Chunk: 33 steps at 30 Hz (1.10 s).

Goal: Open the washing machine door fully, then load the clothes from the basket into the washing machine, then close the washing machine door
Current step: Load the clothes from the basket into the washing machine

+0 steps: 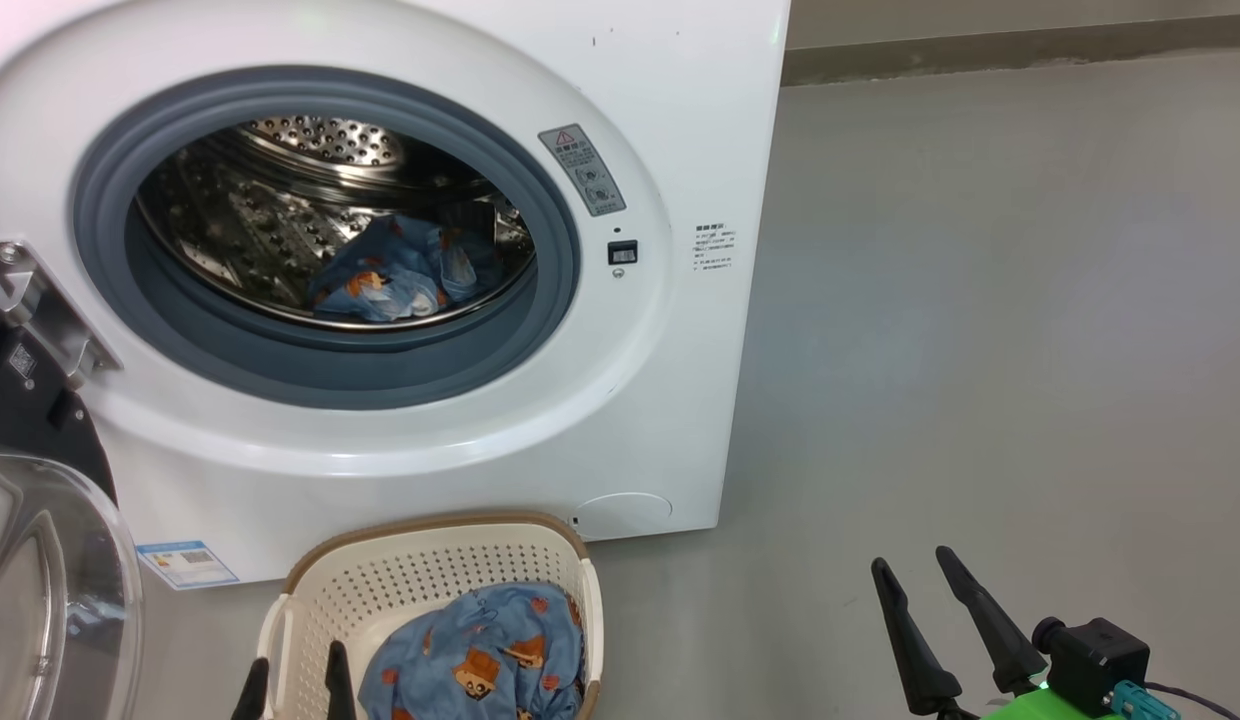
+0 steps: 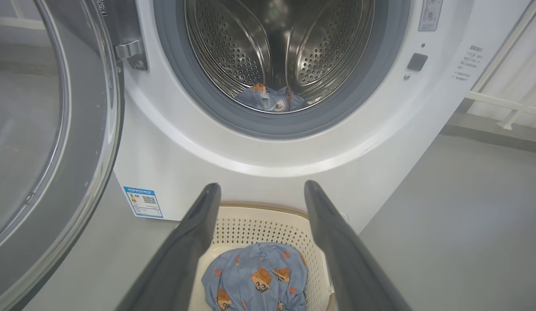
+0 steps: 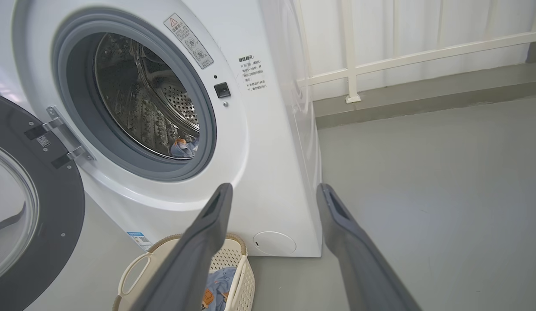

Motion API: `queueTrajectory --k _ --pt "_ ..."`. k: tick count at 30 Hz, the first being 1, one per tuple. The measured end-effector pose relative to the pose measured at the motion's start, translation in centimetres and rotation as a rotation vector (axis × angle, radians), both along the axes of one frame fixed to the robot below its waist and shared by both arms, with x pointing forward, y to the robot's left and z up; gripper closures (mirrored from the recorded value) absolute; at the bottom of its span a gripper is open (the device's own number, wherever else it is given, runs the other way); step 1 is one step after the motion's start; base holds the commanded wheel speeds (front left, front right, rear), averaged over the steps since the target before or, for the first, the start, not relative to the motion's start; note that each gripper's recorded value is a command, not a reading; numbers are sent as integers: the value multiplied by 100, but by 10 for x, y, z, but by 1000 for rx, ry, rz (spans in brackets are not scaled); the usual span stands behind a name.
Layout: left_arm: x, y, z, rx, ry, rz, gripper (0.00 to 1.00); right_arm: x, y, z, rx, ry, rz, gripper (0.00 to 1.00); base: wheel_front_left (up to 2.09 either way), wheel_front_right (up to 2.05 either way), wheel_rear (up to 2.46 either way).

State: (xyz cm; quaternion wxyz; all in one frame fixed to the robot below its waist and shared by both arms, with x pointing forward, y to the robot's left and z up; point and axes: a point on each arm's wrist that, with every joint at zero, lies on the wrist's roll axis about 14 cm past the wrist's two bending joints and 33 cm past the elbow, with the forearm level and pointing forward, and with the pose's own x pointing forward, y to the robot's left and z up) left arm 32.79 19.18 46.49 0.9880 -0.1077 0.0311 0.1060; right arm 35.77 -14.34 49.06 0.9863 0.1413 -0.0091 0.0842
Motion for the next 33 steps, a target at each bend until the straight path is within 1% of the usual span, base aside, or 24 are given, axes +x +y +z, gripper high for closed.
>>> queueTrajectory --k 33 --pt "-2 7 -9 -6 29 24 0 5 10 -9 18 28 18 0 0 0 0"
